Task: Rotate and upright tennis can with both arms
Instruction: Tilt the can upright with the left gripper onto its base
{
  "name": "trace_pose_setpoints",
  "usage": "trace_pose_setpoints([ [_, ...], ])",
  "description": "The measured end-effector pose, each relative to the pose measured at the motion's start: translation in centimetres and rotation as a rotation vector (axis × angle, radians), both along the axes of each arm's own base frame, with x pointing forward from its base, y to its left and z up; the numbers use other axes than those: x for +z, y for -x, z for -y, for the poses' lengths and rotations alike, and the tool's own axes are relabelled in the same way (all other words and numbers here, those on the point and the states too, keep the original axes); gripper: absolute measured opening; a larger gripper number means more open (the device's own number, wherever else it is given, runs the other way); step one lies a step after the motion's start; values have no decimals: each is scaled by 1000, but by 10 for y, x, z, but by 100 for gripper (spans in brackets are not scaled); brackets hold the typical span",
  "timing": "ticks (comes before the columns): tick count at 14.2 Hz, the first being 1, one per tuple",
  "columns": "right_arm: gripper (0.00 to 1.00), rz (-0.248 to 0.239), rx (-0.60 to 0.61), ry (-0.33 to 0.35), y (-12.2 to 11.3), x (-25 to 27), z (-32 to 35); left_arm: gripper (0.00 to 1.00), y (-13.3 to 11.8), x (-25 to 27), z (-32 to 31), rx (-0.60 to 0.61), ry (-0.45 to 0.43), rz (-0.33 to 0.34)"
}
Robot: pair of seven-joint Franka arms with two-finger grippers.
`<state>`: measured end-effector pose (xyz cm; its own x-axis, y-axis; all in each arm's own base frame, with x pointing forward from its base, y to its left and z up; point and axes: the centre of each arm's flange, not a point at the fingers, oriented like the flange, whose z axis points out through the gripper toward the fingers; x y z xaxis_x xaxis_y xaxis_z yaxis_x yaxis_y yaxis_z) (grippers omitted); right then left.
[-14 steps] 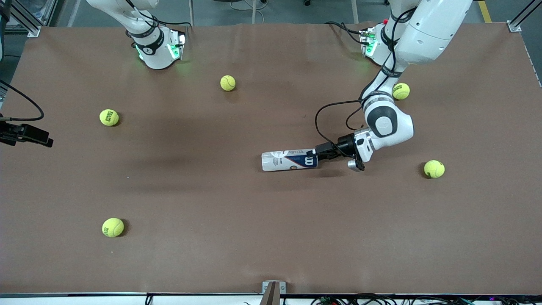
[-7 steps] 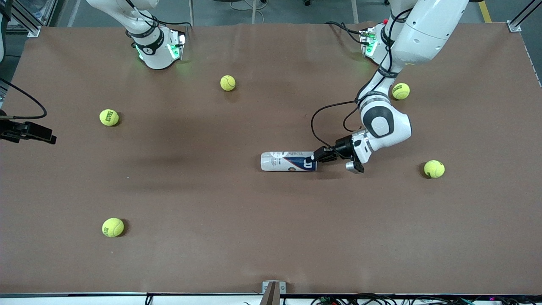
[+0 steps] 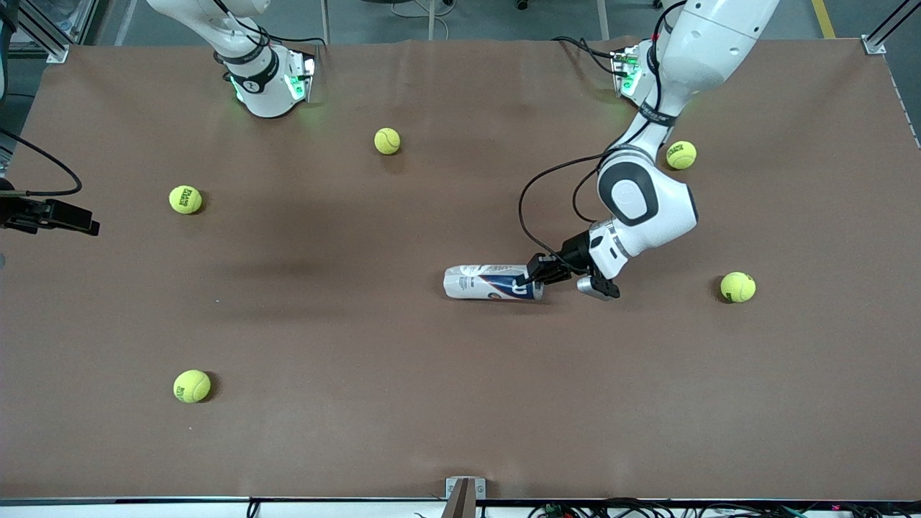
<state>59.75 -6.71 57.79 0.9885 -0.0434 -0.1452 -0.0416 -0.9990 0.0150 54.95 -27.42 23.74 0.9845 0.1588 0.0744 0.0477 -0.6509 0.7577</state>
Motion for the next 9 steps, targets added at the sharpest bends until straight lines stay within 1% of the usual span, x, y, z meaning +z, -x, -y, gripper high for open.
trace_pose_setpoints([
  [2,100,-24,2,-4,4,1,-2,7,-15,29,6,-7,-86,-50],
  [3,100,-26,1,-4,7,5,-2,7,-23,46,13,-7,-125,-79],
  [4,100,-21,1,-5,10,10,-2,7,-28,62,22,-20,-156,-114],
  [6,100,-4,4,-5,15,22,-4,7,-38,99,41,-46,-253,-195],
  [8,100,9,10,-5,20,33,-7,7,-46,138,53,-37,-360,-254],
  [9,100,17,13,-5,22,37,-9,7,-47,155,59,-32,-401,-275],
])
